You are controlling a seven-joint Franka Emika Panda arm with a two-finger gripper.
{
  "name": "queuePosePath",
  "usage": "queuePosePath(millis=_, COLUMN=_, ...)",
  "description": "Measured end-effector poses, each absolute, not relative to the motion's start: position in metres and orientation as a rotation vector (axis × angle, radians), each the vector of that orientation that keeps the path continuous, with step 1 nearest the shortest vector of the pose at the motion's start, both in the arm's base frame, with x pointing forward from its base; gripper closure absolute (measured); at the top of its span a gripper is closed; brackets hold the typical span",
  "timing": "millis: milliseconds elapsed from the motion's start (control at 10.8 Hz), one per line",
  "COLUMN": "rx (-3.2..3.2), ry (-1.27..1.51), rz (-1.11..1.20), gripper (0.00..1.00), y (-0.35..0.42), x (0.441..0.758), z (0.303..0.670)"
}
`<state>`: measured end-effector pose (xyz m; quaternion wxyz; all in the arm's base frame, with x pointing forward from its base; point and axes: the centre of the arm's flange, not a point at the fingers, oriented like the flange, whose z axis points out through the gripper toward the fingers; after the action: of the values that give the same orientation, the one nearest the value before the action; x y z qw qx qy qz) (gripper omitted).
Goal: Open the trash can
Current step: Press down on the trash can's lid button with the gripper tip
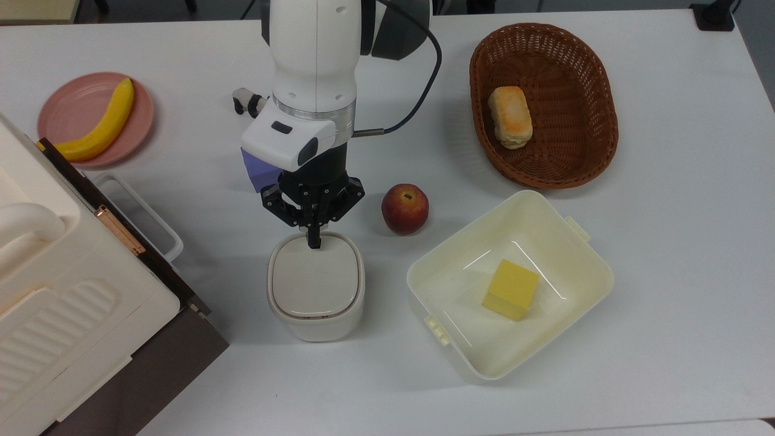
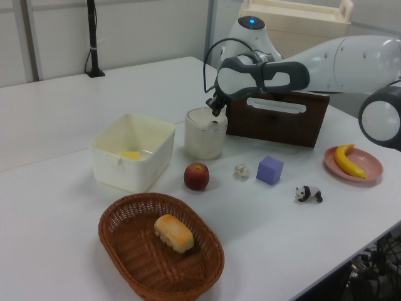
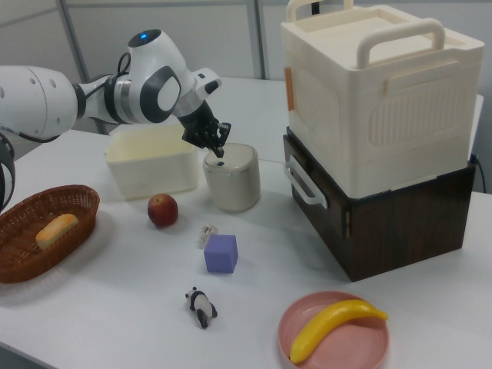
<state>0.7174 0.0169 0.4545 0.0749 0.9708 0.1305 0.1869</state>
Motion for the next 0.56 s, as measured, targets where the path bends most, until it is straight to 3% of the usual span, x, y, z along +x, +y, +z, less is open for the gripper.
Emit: queuePosePath(millis=556, rx=2.902, ry=0.43, rz=0.524, gripper=0.99, y=0.0166, x=0.7166, z=0.4421)
